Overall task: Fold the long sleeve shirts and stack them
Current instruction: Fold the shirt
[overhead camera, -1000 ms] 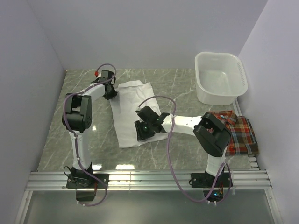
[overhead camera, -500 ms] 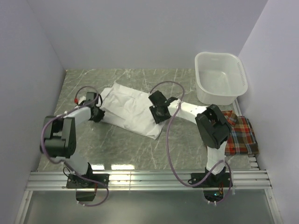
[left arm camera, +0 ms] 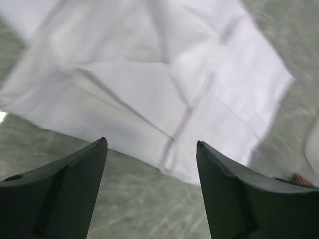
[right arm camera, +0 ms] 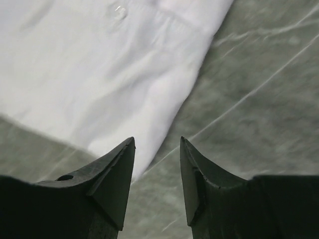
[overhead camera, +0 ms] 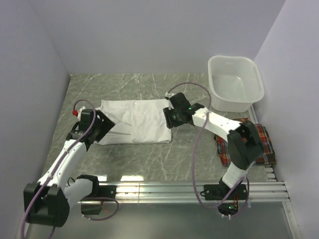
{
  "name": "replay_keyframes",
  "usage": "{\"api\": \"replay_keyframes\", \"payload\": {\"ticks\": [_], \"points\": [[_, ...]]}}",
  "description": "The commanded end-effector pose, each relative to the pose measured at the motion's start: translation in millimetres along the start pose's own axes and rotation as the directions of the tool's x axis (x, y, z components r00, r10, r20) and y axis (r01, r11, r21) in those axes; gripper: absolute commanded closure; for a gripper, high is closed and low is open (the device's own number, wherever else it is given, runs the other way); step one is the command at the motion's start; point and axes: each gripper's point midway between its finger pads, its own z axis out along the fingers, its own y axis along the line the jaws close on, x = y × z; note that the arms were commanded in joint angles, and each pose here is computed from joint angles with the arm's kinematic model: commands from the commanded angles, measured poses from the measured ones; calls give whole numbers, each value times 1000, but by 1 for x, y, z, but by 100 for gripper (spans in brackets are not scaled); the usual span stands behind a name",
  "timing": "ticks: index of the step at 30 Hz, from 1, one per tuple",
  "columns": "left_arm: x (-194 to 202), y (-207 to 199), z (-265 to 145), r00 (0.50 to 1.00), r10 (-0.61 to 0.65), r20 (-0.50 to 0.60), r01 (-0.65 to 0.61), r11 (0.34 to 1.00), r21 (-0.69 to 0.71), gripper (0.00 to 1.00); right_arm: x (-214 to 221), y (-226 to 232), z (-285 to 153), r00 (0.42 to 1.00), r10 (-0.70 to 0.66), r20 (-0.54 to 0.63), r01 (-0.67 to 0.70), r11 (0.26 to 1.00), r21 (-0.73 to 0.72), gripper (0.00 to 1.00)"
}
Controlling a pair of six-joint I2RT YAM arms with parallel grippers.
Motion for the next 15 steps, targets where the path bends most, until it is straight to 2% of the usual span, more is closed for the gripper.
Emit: {"api": "replay_keyframes", "payload": {"ticks": [1,5,8,10,11,13,14,15], "points": [[1,-53,-37,995,100,11,-100,973,208,21,-13,40,-31,987,135,83,-106,953,-284,51],[41,-96,-57,980,193,-45,-158,897,413,19,14,62,-32,977,214,8,-191,885,-424,51],[62,-117,-57,971,228,-75,-156,835,527,19,10,76,-36,962,273,11,-230,829,-509,51],[80,-123,-46,957,264,-120,-156,818,554,21,0,83,-38,954,299,35,-229,797,-559,51],[88,-132,-47,953,280,-119,-162,798,580,23,1,83,-36,942,334,16,-266,778,-569,51],[102,-132,-31,939,304,-161,-168,814,556,30,-9,88,-37,931,362,46,-260,747,-611,51],[106,-132,-26,936,310,-167,-175,821,543,33,-9,89,-37,921,389,23,-289,723,-627,51],[111,-133,-15,934,313,-176,-178,830,529,41,-9,89,-33,916,400,15,-301,713,-633,52]]}}
